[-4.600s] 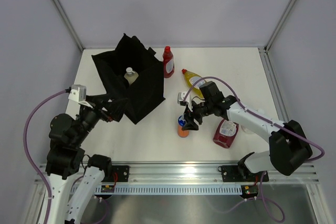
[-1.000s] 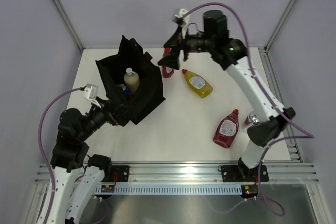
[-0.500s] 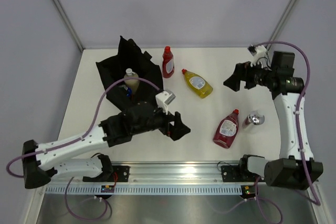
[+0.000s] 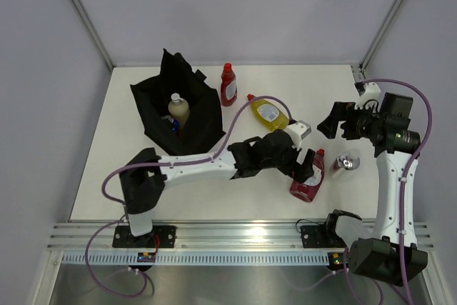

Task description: Place the personal care products into the canvas bag

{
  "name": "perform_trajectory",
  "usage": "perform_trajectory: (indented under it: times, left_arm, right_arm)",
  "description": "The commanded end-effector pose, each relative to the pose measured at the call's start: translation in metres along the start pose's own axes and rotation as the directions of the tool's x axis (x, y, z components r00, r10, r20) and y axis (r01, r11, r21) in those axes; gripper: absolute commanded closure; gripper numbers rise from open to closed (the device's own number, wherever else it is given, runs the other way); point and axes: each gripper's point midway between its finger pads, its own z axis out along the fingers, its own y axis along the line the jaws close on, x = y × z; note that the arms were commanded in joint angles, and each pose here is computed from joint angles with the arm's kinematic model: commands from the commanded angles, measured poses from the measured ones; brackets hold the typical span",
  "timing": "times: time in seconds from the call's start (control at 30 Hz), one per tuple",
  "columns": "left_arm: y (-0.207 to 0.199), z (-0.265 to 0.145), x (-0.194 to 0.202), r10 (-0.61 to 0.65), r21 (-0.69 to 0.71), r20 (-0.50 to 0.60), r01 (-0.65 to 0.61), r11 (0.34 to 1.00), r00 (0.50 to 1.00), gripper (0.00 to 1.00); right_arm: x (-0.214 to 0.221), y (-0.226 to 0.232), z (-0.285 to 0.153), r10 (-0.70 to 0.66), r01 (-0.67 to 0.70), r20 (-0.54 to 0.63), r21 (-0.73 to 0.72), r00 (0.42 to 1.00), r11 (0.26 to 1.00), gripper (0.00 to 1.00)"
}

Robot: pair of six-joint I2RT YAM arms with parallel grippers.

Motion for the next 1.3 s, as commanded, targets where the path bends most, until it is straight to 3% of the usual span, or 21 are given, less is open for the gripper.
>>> perform_trajectory:
  times: [0.0,0.27,0.67,0.8,0.93,1.0,1.03,1.17,1.27]
  left_arm:
    - [-0.023,0.029,-0.010,0.015,0.094,-0.004,-0.015,0.995,1.000,0.01]
    - [0.000,0.088,0.042,0.017,0.045,-0.129,-0.011,0.999,0.991,0.01]
    - [0.026,0.126,0.091,-0.020,-0.089,-0.256,-0.003,0.996,0.966,0.02]
    - [0.024,0.135,0.127,-0.024,-0.104,-0.334,-0.012,0.995,0.942,0.05]
    - [0.033,0.137,0.150,-0.052,-0.145,-0.367,-0.002,0.989,0.929,0.31]
    - [0.045,0.134,0.154,-0.041,-0.190,-0.350,-0.027,0.981,0.936,0.38]
    - [0.045,0.129,0.145,-0.031,-0.191,-0.331,-0.035,0.981,0.943,0.55]
    - [0.055,0.108,0.123,0.026,-0.220,-0.281,-0.091,0.971,0.959,1.00]
    - [0.067,0.086,0.115,0.077,-0.240,-0.264,-0.143,0.960,0.961,1.00]
  right_arm:
    - [-0.013,-0.006,-0.011,-0.003,0.000,0.072,0.038,0.997,0.999,0.00]
    - [-0.016,-0.014,-0.016,0.087,-0.086,0.125,-0.015,0.988,0.996,0.00]
    - [-0.015,-0.007,-0.020,0.094,-0.085,0.164,-0.061,0.982,0.995,0.00]
    - [-0.015,-0.008,-0.021,0.105,-0.095,0.170,-0.067,0.980,0.993,0.01]
    - [-0.015,-0.007,-0.023,0.104,-0.094,0.178,-0.065,0.979,0.993,0.01]
    - [-0.015,-0.007,-0.024,0.101,-0.091,0.183,-0.063,0.978,0.994,0.00]
    - [-0.015,-0.006,-0.025,0.100,-0.089,0.185,-0.066,0.978,0.994,0.01]
    - [-0.015,-0.004,-0.027,0.095,-0.084,0.190,-0.065,0.977,0.994,0.01]
    - [-0.017,-0.002,-0.030,0.089,-0.077,0.195,-0.069,0.977,0.995,0.01]
